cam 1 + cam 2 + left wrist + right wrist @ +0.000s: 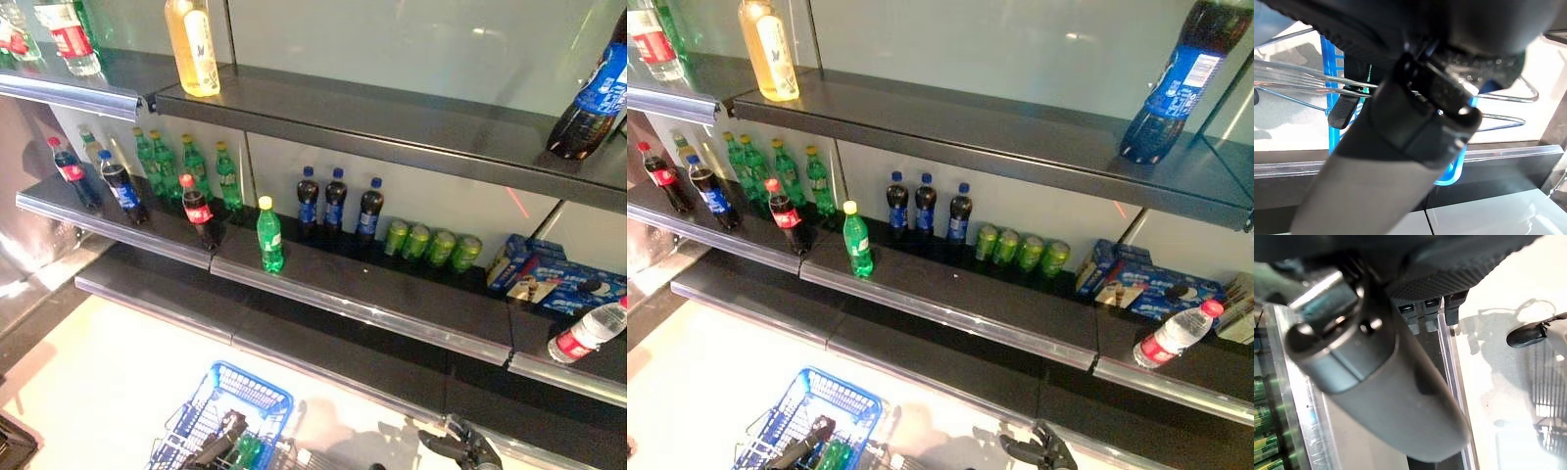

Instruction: Pick up the drink and place into the basket.

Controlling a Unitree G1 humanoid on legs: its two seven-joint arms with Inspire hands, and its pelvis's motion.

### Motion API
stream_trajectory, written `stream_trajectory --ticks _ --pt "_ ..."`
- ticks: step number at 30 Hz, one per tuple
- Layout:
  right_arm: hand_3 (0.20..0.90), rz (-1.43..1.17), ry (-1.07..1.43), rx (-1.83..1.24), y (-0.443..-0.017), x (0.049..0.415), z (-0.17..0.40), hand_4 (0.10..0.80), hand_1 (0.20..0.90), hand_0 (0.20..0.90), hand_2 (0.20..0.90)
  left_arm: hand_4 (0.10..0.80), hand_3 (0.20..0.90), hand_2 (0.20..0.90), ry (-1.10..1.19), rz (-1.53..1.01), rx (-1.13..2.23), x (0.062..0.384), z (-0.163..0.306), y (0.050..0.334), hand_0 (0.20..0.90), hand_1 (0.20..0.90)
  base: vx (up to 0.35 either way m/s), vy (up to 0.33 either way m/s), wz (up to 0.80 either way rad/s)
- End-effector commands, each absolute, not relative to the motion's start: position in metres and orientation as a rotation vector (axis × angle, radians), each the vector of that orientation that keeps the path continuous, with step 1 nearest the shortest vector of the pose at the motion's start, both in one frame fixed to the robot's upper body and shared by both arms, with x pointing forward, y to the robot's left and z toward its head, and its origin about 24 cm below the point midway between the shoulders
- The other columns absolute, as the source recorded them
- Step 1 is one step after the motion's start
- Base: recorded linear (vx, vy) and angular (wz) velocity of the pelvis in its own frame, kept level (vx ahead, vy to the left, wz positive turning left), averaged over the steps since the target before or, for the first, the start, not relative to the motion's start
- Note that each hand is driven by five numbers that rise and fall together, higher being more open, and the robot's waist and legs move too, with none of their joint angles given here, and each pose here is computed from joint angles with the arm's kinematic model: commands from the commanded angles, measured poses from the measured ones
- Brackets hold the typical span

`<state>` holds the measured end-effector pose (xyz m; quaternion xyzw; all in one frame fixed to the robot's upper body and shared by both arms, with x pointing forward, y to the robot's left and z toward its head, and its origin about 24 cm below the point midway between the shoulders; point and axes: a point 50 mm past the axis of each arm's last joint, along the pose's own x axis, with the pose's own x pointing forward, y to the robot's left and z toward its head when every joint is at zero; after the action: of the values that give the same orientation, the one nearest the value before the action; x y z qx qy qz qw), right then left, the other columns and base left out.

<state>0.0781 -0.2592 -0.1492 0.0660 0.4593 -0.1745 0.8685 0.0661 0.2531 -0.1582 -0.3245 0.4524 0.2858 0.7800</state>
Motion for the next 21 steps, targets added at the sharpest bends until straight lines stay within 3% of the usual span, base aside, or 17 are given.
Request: stream_trajectory --ticks 1,21 --pt "0.900 -0.390 0.892 0.128 -0.283 0.103 -0.137 0.800 0.900 0.900 0.900 0.100 0.200 0.300 0.768 0.450 -0.582 0.113 -0.135 0.279 0.300 0.300 0.000 0.000 0.00" --pt "0.900 -0.271 0.998 0.110 -0.267 0.094 -0.147 0.800 0.900 0.900 0.900 0.100 0.200 0.300 0.887 0.352 -0.555 0.107 -0.144 0.262 0.300 0.300 0.000 0.000 0.00"
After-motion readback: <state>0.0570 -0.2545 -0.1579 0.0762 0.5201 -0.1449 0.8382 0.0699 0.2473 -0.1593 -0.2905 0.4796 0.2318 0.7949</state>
